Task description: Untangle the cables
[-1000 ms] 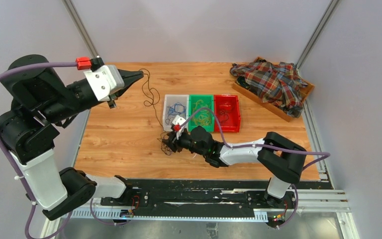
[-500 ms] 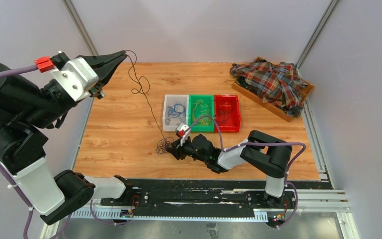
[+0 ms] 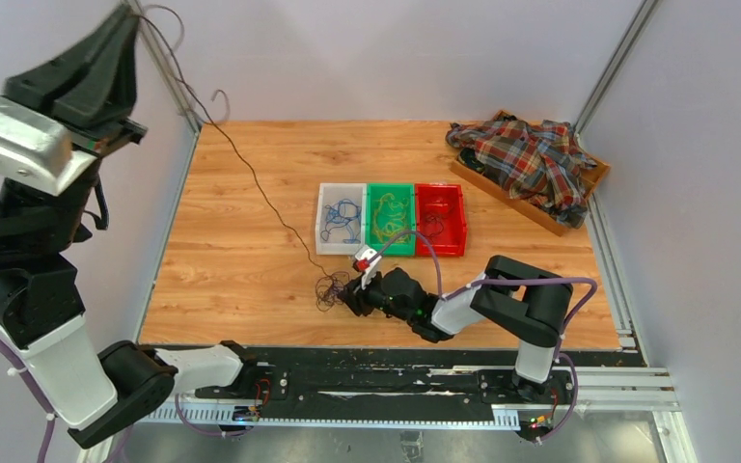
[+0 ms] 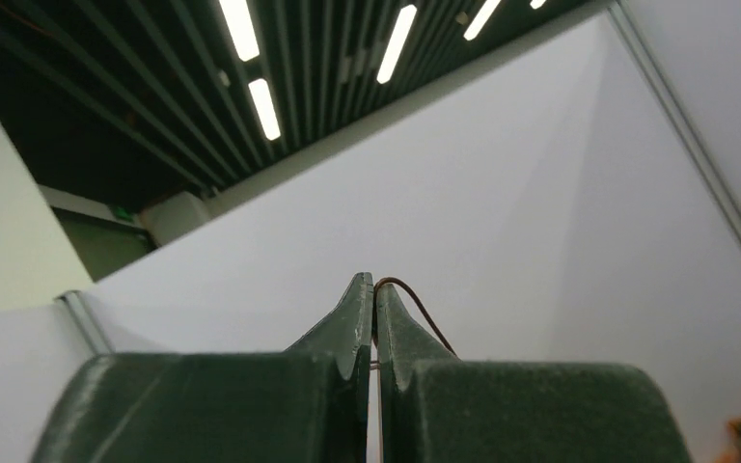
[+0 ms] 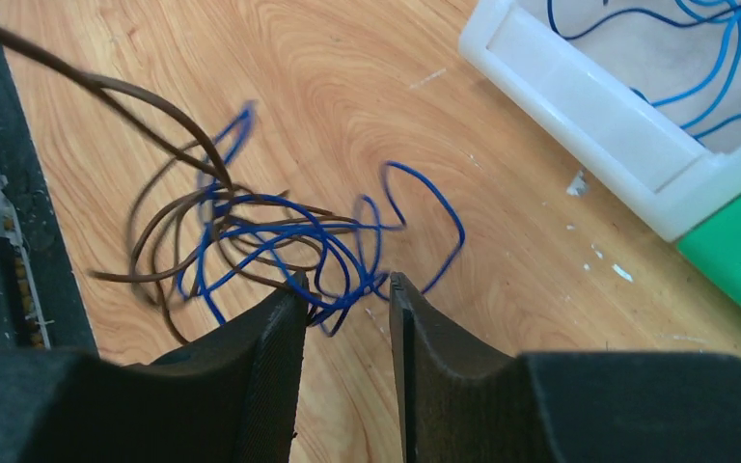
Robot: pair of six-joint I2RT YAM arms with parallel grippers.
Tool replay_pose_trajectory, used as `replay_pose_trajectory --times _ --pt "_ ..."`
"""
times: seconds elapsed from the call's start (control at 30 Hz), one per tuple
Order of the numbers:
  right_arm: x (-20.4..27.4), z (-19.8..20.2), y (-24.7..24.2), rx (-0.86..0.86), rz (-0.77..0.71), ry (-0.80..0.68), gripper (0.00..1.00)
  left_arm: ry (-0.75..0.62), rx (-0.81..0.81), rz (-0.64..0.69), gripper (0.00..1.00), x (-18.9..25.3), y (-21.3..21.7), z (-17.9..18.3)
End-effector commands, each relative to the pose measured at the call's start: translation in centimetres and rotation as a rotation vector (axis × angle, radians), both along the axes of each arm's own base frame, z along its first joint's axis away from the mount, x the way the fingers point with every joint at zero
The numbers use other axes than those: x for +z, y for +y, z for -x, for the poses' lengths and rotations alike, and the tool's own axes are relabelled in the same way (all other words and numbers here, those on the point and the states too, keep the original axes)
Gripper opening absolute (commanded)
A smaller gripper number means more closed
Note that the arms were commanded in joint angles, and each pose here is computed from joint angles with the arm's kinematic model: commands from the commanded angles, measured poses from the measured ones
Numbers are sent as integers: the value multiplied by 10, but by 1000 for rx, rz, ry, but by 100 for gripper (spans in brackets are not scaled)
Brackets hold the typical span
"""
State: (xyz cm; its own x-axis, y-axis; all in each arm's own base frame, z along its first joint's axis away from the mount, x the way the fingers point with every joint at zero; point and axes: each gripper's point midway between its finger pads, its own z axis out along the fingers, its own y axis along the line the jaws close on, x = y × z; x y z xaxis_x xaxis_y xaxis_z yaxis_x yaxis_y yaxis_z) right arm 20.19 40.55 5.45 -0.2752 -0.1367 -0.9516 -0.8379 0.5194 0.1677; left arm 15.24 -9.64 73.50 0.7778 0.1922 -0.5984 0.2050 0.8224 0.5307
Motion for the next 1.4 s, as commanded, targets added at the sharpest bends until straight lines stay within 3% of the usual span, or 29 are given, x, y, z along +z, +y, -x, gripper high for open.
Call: replay_pose_trajectory --times 0.0,0.3,0.47,0.8,0.87,1.07,1.2,1.37 --pt "1 1 -9 -31 6 -7 37 -260 83 195 0 65 39 33" --pt "-12 2 -29 -67 62 -13 40 -443 201 392 1 104 79 55" --pt "-15 3 -38 -82 74 -13 42 -484 182 356 0 110 65 50" --pt "67 -4 -44 -110 26 -102 68 -272 25 178 0 45 5 2" --pt "89 -7 -47 -127 7 -125 70 -218 -25 142 0 32 -9 -6" --pt "156 -28 -59 -259 -42 -198 70 -45 -337 -128 0 -31 -84 -10" --pt "181 -45 -87 -409 -29 -246 69 56 -387 -142 0 -60 -107 -33" --pt "177 -71 -139 -631 -2 -244 68 204 -448 -138 0 -93 -140 -67"
